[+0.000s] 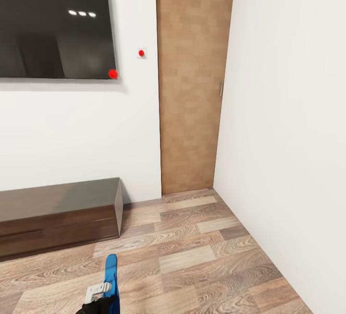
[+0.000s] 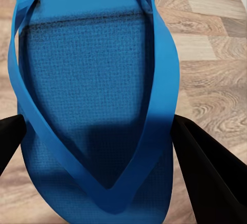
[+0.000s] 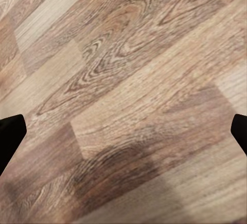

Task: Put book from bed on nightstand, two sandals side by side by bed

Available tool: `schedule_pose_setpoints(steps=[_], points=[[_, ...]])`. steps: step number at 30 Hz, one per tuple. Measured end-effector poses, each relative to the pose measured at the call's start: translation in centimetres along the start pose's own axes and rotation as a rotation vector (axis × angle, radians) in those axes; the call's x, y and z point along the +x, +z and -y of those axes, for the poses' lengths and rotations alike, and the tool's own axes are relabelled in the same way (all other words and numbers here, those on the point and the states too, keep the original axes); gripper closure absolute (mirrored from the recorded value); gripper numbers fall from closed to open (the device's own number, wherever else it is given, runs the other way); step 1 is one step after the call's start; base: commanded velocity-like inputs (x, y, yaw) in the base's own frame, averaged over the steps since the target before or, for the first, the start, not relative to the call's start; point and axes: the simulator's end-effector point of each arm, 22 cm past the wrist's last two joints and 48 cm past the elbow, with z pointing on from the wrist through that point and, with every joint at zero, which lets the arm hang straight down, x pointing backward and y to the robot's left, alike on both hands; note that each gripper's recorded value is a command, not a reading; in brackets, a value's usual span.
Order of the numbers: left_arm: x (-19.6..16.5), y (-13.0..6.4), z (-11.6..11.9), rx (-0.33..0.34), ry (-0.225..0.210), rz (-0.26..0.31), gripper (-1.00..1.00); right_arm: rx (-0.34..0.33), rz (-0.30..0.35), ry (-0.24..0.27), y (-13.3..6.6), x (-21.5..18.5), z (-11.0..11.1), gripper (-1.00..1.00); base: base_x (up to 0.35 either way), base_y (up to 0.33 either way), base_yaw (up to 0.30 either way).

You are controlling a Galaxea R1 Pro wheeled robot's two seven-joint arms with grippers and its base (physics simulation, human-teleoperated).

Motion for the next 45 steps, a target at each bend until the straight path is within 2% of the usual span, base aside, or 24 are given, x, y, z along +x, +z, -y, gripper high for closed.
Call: schedule_pose_setpoints(steps=[33, 45], points=[[2.3, 0.5, -0.9, -0.014, -0.016, -0.048, 1.0, 0.023, -0.045, 0.009, 0.0, 1.8, 0.9, -1.0, 0.0, 0.0, -0.001], [3.1, 0.6, -1.2, -0.019, -0.022, -0.065, 1.0, 0.032, -0.061, 0.013, 0.0, 2.4, 1.3, -1.0, 0.0, 0.0, -0.088]])
